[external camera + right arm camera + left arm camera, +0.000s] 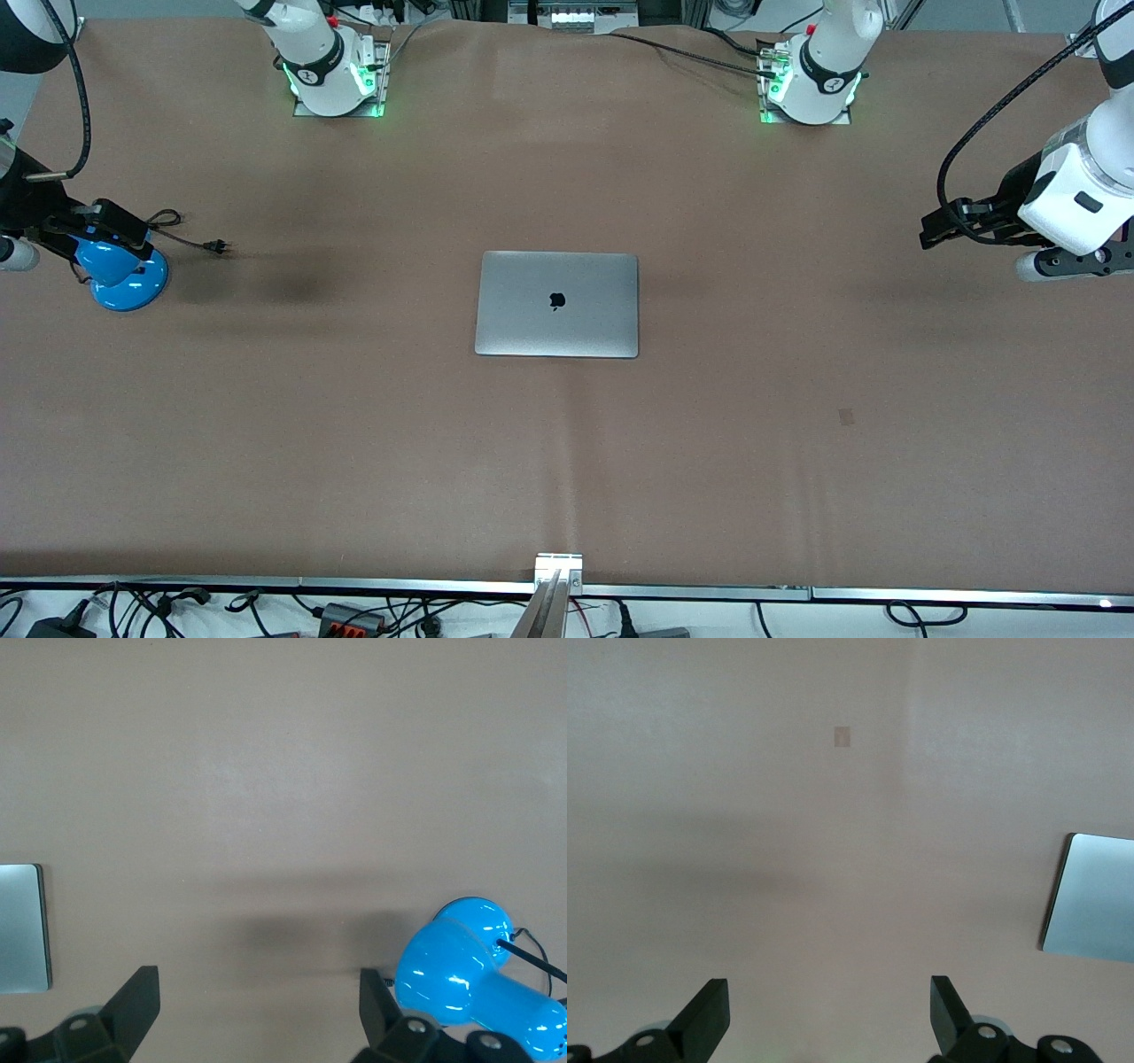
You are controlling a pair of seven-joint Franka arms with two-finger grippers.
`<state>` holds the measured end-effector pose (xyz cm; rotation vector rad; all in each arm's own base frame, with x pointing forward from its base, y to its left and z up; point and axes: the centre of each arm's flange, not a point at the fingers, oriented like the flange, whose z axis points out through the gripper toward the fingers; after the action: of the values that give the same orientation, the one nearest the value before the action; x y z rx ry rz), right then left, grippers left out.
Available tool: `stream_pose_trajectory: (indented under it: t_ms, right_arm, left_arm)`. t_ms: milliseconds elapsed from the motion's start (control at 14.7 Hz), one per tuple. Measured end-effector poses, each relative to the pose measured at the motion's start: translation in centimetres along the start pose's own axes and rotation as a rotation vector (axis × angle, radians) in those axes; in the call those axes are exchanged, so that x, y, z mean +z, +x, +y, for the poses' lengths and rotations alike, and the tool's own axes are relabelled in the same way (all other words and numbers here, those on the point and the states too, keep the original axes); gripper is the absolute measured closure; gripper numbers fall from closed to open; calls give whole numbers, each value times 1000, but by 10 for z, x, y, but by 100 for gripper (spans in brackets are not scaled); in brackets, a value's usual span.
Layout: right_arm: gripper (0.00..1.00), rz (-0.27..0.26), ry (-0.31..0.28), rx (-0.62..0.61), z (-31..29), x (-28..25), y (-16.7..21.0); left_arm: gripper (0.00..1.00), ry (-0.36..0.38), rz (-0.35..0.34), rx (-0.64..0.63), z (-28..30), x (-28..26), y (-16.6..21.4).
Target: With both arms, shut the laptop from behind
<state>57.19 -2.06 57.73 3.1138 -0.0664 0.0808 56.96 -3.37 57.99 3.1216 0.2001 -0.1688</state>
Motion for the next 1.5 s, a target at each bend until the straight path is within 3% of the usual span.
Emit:
stream_pose_trajectory:
  t_ms: [818, 1159, 1500]
  right_arm:
    - [0, -8, 1, -24, -14, 0, -2]
    - [0, -61, -1, -26, -14, 4, -8]
    - [0, -71, -1, -22, -12, 0, -12]
  left_arm:
    - [0, 1, 1, 14, 7, 0, -1]
    - [0, 2, -3, 14, 7, 1, -2]
    - [0, 2, -6, 14, 7, 1, -2]
